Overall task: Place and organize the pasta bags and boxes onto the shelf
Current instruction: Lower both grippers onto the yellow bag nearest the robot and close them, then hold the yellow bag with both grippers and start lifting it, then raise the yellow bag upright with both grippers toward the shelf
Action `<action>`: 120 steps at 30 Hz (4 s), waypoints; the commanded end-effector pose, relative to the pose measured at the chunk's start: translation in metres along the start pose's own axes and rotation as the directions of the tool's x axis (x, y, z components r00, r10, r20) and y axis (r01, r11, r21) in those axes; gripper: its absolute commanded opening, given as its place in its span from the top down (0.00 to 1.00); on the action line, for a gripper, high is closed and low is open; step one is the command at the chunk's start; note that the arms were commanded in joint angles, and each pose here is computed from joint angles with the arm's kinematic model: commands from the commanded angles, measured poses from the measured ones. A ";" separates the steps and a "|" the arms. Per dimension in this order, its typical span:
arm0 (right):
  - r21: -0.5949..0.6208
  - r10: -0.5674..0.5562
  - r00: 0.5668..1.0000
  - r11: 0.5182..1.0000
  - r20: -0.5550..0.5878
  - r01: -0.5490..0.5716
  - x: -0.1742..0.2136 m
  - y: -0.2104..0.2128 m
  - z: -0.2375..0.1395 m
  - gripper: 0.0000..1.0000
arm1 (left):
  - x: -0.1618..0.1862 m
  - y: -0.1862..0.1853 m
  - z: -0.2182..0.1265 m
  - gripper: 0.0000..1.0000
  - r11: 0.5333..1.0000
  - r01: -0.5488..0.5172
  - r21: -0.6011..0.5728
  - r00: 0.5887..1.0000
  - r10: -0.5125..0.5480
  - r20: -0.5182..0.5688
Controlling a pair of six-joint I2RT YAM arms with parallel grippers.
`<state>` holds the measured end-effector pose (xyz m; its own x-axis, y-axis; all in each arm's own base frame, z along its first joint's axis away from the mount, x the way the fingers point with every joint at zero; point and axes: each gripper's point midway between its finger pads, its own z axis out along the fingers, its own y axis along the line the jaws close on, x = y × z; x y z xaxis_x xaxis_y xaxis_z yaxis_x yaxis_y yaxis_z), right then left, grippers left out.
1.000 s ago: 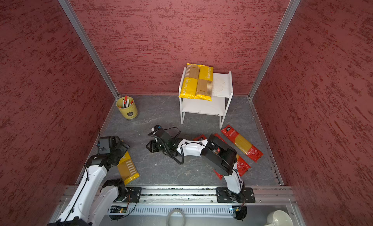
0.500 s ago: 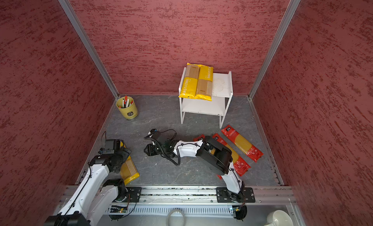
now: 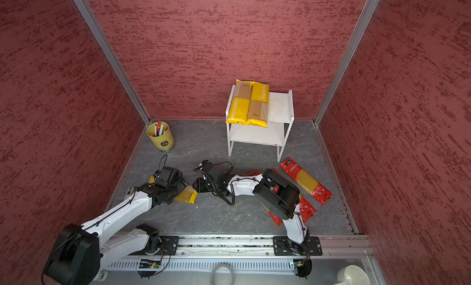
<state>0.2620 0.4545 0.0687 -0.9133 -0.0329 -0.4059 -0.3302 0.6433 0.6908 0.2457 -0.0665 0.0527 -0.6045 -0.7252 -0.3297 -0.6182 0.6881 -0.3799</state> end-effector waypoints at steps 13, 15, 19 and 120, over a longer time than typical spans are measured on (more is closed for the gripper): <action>0.037 -0.198 0.980 0.979 -0.032 0.199 -0.039 0.025 0.024 0.51 | -0.018 0.060 -0.032 0.11 0.974 0.227 -0.011 0.973 -0.226 0.056; 0.036 -0.200 0.978 0.979 -0.052 0.202 -0.038 0.024 0.032 0.50 | -0.014 0.057 -0.024 0.11 0.974 0.228 -0.008 0.973 -0.228 0.035; 0.004 -0.166 0.981 0.986 -0.104 0.167 -0.023 0.023 0.047 0.50 | -0.013 0.047 -0.012 0.12 0.974 0.226 0.030 0.974 -0.226 0.021; -0.196 -0.288 0.667 0.811 0.687 0.552 -0.115 0.113 -0.255 1.00 | 0.001 -0.197 -0.183 0.23 0.211 -0.519 0.828 0.835 0.331 0.439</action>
<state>0.2821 0.3500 0.2667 -0.5546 0.2154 -0.8038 -0.6762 0.4463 0.5862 0.2740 -0.1894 0.2606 -0.5923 -0.4090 -0.6941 0.4819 0.5106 -0.7121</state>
